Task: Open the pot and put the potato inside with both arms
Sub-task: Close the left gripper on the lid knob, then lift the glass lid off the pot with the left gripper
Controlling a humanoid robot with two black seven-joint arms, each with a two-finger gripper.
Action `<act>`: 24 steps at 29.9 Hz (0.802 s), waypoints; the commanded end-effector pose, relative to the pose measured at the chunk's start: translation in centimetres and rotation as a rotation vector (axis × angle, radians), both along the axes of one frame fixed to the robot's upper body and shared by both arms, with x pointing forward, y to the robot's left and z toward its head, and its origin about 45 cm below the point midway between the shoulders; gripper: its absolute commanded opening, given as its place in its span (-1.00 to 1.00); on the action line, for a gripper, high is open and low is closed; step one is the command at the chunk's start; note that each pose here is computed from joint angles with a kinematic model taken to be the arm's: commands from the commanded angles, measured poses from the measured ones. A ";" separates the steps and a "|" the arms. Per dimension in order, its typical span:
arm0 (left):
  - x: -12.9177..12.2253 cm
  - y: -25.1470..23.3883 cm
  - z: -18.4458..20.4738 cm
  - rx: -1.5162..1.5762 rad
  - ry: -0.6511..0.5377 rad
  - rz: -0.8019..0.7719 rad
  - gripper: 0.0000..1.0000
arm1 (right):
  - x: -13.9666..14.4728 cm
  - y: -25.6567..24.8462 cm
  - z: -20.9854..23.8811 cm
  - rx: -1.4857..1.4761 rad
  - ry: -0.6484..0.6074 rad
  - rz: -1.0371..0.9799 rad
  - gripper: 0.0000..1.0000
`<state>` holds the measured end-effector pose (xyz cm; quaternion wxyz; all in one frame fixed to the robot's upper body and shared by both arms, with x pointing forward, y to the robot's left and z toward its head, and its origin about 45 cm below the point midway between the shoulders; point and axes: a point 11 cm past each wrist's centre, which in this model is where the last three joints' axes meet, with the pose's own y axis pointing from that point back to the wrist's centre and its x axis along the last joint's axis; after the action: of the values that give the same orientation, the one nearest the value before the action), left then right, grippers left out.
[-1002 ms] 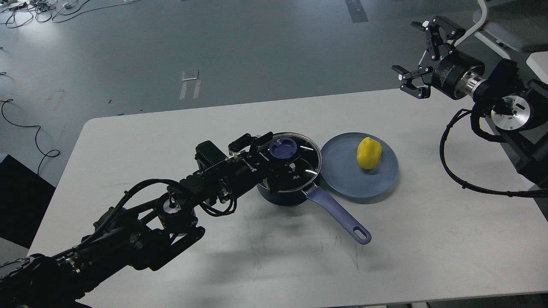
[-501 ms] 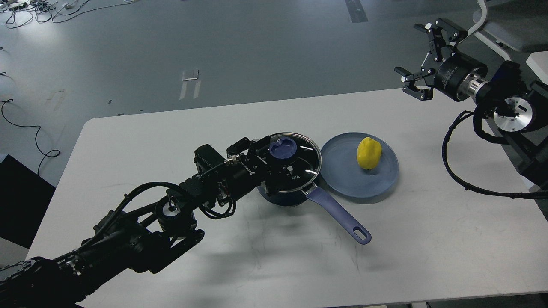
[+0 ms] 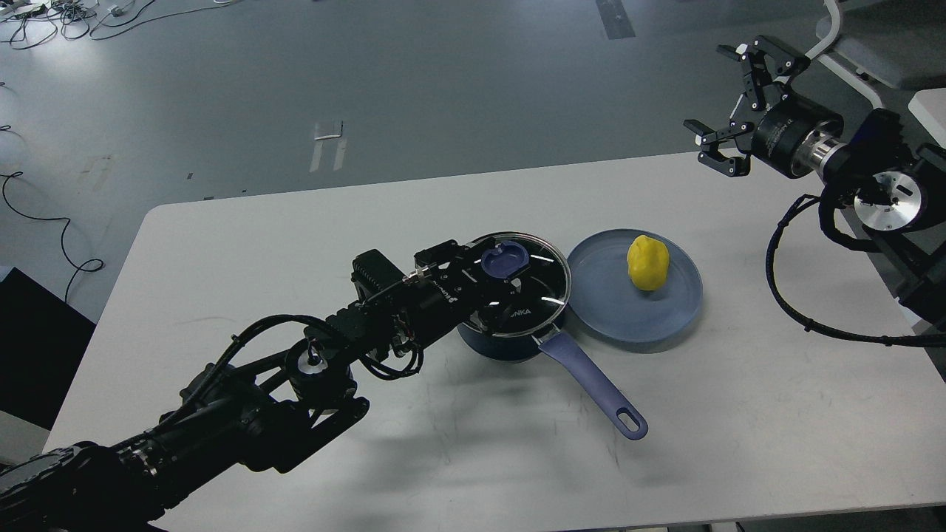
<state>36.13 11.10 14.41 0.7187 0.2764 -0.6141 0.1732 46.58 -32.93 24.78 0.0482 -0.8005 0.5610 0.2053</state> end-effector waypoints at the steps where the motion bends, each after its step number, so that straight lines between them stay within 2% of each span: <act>1: 0.1 0.4 -0.1 0.008 0.000 0.007 0.17 | 0.0 0.0 -0.1 0.000 0.002 -0.001 1.00; 8: 0.5 1.1 0.1 0.011 -0.003 0.019 0.08 | 0.0 0.1 -0.1 0.002 0.000 0.001 1.00; 13: 1.2 2.0 1.1 -0.028 0.011 0.055 0.08 | 0.0 0.1 -0.1 0.002 0.000 0.001 1.00; 20: 2.0 2.8 7.3 -0.179 0.005 0.026 0.09 | 0.0 0.1 -0.1 0.002 -0.001 0.003 1.00; 24: 1.8 4.5 8.7 -0.188 -0.001 0.033 0.10 | 0.0 0.1 -0.1 0.002 -0.001 0.003 1.00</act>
<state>38.02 14.49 22.16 0.7398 0.2188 -0.5900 0.2382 46.54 -32.83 24.72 0.0491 -0.8013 0.5596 0.2057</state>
